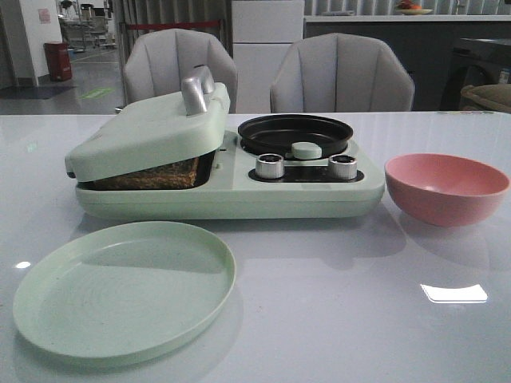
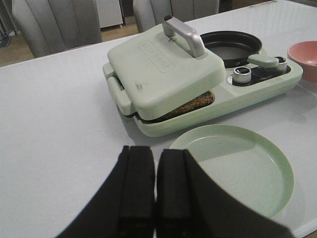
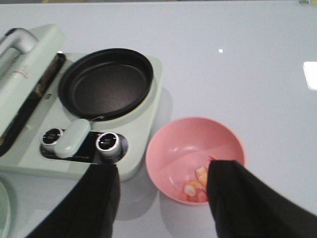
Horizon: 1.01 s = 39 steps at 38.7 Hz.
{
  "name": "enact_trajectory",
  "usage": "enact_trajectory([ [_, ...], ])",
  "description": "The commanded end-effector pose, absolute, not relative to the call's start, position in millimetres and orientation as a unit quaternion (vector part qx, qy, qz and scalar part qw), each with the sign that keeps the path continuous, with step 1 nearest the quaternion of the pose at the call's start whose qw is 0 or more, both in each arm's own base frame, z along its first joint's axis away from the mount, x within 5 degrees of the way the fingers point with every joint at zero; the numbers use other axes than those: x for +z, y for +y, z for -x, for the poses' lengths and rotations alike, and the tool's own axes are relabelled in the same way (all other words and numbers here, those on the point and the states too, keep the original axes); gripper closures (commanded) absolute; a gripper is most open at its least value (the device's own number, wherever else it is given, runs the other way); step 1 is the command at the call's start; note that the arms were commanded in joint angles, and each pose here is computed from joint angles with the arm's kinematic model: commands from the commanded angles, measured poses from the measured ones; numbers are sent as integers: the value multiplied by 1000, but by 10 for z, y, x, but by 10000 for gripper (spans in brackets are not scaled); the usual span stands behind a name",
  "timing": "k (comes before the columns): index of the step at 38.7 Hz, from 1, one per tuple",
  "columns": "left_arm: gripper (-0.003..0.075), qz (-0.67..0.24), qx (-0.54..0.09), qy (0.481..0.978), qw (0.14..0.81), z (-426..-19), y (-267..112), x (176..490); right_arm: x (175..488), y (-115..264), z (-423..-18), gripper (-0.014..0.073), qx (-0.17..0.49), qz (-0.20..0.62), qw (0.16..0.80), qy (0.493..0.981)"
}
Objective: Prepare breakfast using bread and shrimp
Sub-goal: 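Raise the left gripper away from the closed lid, then grasp the pink bowl rim with the right gripper and lift it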
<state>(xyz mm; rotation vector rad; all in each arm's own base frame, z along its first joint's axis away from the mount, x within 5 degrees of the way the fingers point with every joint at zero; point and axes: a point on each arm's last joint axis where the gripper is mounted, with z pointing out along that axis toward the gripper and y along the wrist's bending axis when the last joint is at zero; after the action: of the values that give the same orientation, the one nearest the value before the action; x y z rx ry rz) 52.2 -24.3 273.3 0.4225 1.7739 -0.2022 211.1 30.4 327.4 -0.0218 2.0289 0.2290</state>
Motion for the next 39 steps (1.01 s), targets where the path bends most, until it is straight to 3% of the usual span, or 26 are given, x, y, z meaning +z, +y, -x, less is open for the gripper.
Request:
enact_trajectory([
  [1,608,-167,-96,741,644,-538,-240,2880,3415,185,-2318,108,84,-20,539,838],
  [16,608,-167,-96,741,644,-538,-240,2880,2910,-166,-3054,108,65,-90,414,903],
  [39,608,-167,-96,741,644,-538,-240,2880,2179,-273,-3845,108,60,-111,352,927],
])
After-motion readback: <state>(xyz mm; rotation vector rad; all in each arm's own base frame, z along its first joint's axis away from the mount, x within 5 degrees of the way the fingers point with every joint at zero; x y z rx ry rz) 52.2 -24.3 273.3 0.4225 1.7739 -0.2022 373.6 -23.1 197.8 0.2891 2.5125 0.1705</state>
